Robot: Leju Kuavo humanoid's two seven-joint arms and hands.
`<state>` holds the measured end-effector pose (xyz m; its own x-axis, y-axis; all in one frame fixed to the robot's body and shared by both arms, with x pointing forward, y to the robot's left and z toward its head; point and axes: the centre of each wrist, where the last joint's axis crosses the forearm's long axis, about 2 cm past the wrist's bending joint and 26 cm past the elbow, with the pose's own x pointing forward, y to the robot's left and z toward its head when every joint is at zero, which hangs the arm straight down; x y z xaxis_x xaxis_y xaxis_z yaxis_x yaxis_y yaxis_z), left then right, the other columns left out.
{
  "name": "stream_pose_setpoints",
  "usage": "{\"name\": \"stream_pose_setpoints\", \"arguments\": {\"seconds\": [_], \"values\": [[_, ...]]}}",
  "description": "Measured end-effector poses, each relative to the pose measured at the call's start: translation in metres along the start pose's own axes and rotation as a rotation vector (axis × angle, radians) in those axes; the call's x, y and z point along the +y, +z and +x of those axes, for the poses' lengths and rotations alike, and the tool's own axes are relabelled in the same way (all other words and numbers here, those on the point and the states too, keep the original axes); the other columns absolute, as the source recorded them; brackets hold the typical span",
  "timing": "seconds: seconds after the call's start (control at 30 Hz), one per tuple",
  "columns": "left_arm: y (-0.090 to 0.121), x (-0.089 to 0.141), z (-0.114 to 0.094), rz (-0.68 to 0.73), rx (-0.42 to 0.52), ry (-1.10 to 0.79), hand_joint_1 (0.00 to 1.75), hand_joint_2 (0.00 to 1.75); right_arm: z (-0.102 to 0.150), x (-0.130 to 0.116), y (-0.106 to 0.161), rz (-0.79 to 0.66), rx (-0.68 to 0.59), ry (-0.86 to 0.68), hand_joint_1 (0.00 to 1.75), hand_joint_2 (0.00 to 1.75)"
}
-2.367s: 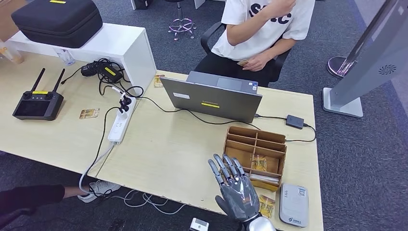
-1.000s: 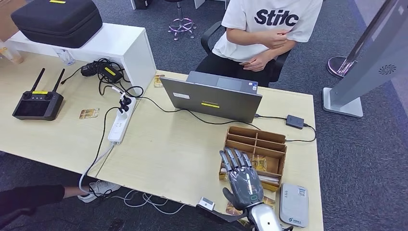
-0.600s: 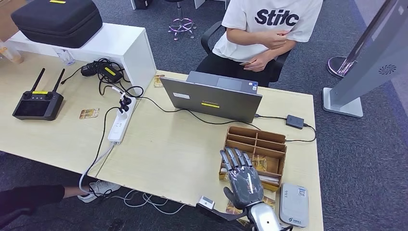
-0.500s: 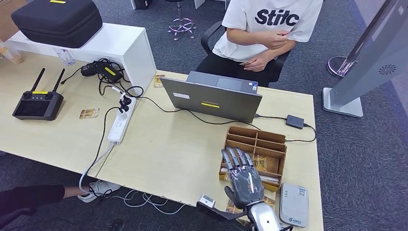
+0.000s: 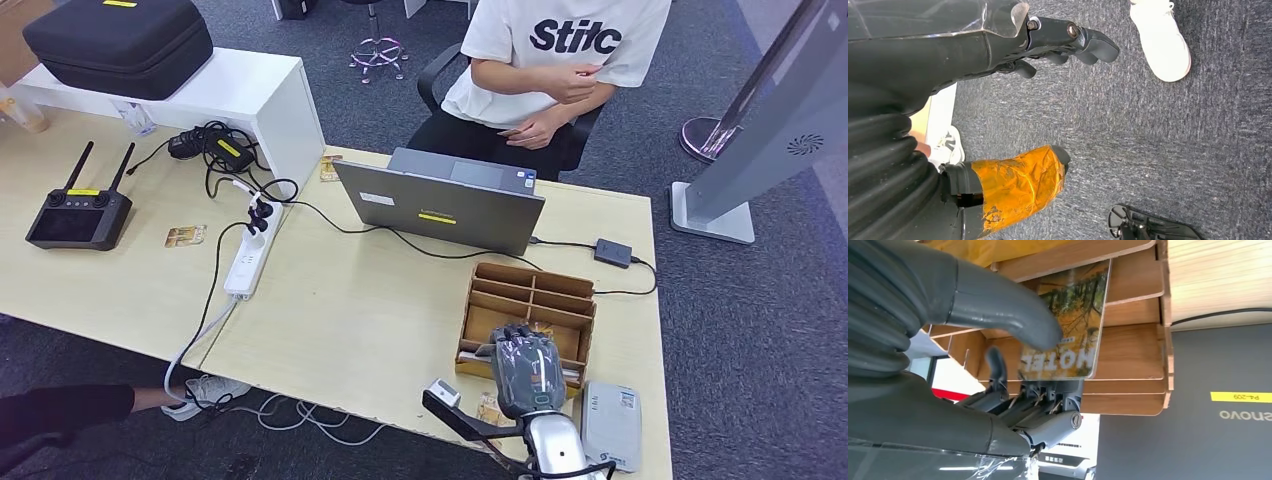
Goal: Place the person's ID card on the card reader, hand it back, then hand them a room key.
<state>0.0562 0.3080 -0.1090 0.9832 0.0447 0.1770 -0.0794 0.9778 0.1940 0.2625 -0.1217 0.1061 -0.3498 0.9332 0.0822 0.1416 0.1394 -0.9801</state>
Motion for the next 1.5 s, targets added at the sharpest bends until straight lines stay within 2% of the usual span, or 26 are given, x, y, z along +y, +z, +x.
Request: {"name": "stream_pose_setpoints", "arguments": {"seconds": [0.63, 0.77, 0.9, 1.07, 1.23, 1.33, 1.5], "values": [[0.000, 0.000, 0.000, 0.003, 0.004, 0.005, 0.00, 1.75, -0.005, -0.028, -0.009, -0.111, -0.086, -0.003, 1.75, 1.75], [0.000, 0.000, 0.000, 0.002, 0.005, 0.004, 0.00, 1.75, -0.009, -0.047, -0.014, -0.206, -0.103, -0.030, 1.75, 1.75], [0.000, -0.002, -0.001, -0.002, 0.004, -0.008, 0.00, 1.75, -0.013, -0.071, -0.022, -0.296, -0.114, -0.138, 1.75, 1.75], [0.000, -0.002, 0.001, -0.012, 0.001, -0.035, 0.00, 1.75, -0.027, -0.099, -0.052, -0.305, -0.127, -0.310, 1.75, 1.75], [0.000, 0.000, 0.003, -0.018, -0.005, -0.059, 0.00, 1.75, -0.045, -0.124, -0.094, -0.323, -0.061, -0.271, 1.75, 1.75], [-0.001, 0.002, 0.004, -0.018, -0.008, -0.078, 0.00, 1.75, -0.055, -0.135, -0.116, -0.305, -0.017, -0.309, 1.75, 1.75], [-0.001, 0.004, 0.006, -0.015, -0.012, -0.104, 0.00, 1.75, -0.070, -0.147, -0.140, -0.236, 0.004, -0.579, 1.75, 1.75]]}}
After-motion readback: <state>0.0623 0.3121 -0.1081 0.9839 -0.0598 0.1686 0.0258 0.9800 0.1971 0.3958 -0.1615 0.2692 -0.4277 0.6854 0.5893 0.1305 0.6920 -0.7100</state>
